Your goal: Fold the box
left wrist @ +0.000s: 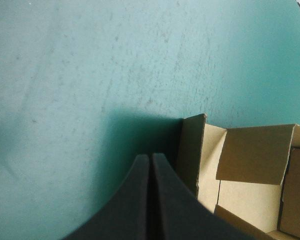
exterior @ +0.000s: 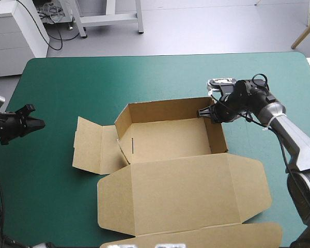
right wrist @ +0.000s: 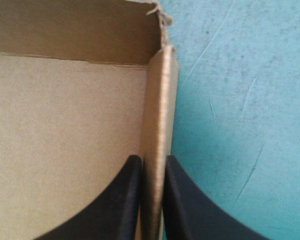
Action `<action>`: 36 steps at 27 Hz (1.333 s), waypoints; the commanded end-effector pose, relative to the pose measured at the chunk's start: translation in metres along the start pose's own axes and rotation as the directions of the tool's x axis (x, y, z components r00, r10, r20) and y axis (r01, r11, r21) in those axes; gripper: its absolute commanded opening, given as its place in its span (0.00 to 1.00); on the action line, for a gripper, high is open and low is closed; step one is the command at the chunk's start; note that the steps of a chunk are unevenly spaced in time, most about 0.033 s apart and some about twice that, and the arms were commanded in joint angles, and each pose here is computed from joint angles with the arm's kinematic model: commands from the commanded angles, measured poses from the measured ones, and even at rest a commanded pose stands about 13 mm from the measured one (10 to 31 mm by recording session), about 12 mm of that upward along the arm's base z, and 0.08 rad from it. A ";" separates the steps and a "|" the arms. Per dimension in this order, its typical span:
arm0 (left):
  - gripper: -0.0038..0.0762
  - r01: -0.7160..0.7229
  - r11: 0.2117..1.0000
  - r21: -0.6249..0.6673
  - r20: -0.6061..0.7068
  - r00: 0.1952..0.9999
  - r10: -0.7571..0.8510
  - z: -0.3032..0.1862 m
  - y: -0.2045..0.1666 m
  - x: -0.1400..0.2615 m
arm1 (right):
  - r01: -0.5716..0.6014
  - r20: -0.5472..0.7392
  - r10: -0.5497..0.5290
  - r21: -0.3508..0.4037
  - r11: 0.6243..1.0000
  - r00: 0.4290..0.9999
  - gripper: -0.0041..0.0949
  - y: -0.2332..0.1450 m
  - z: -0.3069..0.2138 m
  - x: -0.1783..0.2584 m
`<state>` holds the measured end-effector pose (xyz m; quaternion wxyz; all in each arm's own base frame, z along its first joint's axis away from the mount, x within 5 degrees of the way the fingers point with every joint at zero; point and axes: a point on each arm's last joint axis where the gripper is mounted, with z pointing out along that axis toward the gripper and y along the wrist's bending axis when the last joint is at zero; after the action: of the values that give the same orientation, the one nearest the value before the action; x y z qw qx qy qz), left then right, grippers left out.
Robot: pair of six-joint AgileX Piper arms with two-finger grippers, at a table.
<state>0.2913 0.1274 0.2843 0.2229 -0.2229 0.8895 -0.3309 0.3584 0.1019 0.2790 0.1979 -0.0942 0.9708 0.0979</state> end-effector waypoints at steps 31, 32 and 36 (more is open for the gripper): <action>0.04 0.011 0.999 0.050 0.083 0.996 -0.015 -0.015 -0.020 -0.003 | 0.026 0.287 -0.034 0.030 0.999 0.957 0.75 0.020 -0.187 0.011; 0.04 0.011 0.999 0.050 0.083 0.996 -0.015 -0.015 -0.020 -0.003 | 0.019 0.255 -0.027 0.034 0.999 0.966 0.75 0.018 -0.180 0.019; 0.04 0.011 0.999 0.047 0.090 0.996 -0.015 -0.015 -0.019 -0.003 | 0.022 0.188 -0.032 0.054 0.998 0.982 0.75 0.016 -0.158 0.020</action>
<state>0.2927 0.1289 0.2843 0.2264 -0.2415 0.8844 -0.3291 0.2817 0.0789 0.4075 0.2626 -0.0910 0.9572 0.0814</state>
